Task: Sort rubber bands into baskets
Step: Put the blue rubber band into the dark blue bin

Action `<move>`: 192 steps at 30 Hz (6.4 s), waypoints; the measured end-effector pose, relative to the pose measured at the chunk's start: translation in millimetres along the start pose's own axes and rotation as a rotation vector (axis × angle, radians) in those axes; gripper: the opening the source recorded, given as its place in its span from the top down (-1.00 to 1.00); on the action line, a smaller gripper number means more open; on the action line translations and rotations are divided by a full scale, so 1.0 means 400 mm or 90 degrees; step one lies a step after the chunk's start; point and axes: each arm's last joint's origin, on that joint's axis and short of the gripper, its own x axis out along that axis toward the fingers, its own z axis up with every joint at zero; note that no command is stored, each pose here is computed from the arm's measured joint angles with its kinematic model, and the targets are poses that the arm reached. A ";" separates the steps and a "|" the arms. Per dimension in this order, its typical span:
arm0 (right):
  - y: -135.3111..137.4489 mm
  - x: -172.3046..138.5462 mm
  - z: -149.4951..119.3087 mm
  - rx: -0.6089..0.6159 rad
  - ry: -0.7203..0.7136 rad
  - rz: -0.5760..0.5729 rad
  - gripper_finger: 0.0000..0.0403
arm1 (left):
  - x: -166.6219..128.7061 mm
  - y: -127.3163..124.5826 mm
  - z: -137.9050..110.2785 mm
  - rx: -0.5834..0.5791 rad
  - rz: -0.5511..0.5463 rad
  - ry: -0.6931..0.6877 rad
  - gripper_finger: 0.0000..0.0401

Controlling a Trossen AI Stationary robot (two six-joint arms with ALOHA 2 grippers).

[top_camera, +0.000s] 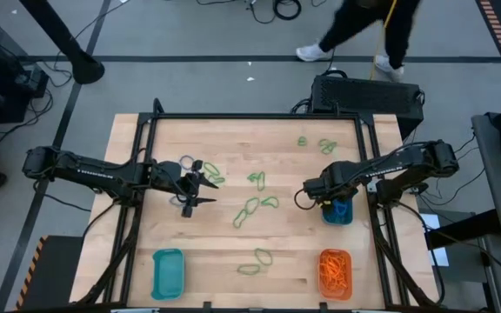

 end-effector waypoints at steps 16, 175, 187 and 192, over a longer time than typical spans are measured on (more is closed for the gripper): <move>0.017 -0.065 0.009 -0.049 -0.003 0.075 0.40 | 0.000 -0.013 -0.006 -0.084 -0.028 0.021 0.01; 0.134 -0.240 0.058 -0.326 -0.295 0.324 1.00 | -0.032 -0.071 -0.012 -0.164 0.304 0.191 -0.17; 0.093 -0.106 -0.034 -0.232 -0.104 0.142 1.00 | -0.031 -0.025 -0.041 -0.192 0.343 0.231 -0.17; 0.059 -0.046 -0.037 -0.199 -0.062 0.078 1.00 | -0.032 -0.012 -0.044 -0.201 0.355 0.235 -0.17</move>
